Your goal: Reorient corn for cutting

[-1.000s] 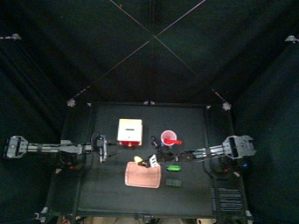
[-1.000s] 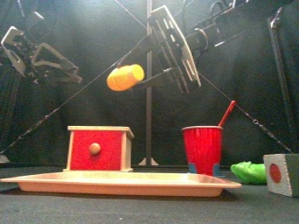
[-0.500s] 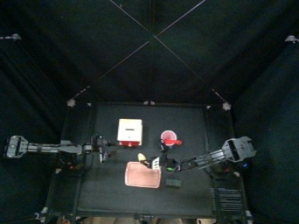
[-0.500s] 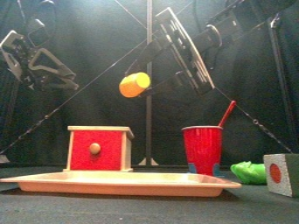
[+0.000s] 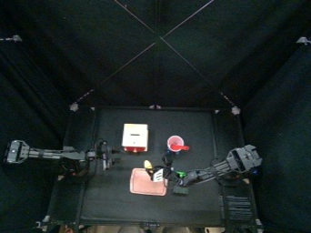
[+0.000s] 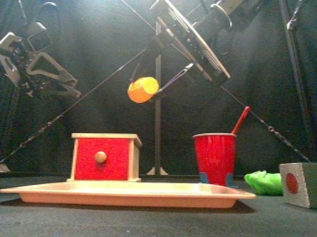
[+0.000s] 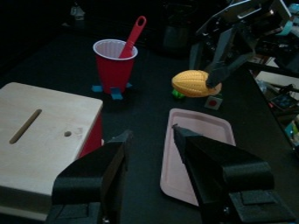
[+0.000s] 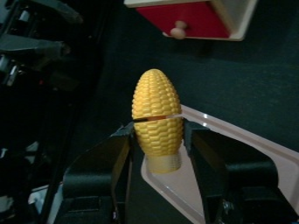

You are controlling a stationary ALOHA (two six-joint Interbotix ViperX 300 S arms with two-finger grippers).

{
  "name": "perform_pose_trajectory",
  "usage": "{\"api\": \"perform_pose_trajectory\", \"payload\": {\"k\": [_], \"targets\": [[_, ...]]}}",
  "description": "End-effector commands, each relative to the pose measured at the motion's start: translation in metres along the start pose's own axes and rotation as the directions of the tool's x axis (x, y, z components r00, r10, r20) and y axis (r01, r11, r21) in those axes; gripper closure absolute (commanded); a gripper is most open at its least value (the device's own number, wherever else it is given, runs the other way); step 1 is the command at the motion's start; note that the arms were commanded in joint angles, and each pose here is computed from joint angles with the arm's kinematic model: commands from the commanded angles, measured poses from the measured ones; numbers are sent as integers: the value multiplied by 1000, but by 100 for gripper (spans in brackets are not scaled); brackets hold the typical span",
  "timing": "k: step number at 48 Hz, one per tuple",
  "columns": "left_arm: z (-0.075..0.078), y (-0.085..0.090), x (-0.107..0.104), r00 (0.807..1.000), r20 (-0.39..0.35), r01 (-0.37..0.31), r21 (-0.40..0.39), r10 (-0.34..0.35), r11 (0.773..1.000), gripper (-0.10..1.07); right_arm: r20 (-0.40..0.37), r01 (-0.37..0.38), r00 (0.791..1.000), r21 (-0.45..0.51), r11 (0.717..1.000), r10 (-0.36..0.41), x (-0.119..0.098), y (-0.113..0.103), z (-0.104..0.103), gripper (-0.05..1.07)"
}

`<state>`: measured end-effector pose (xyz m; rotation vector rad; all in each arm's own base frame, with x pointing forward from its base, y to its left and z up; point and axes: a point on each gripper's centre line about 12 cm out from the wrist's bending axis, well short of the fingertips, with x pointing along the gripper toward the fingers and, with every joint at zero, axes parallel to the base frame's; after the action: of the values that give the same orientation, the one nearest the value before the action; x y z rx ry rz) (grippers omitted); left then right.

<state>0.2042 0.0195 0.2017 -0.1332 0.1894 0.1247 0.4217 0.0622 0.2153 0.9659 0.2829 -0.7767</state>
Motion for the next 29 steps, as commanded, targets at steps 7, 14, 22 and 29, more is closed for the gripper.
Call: {"api": "perform_pose_trajectory", "payload": {"k": [7, 14, 22, 29], "targets": [[3, -1, 1, 1000, 0, 4, -1, -4, 1000, 16, 28, 128, 991, 43, 991, -130, -14, 22, 0, 45], [0, -1, 1, 1000, -23, 3, -3, -3, 1000, 16, 72, 178, 981, 57, 982, -182, -14, 32, -12, 45], [-2, 0, 1, 999, -37, -3, -17, 2, 1000, 16, 51, 275, 958, 115, 955, -282, -4, 28, -39, 45], [-2, 0, 1, 999, -37, -3, -17, 2, 1000, 16, 25, 305, 949, 163, 938, -313, 4, 25, -58, 45]]}}
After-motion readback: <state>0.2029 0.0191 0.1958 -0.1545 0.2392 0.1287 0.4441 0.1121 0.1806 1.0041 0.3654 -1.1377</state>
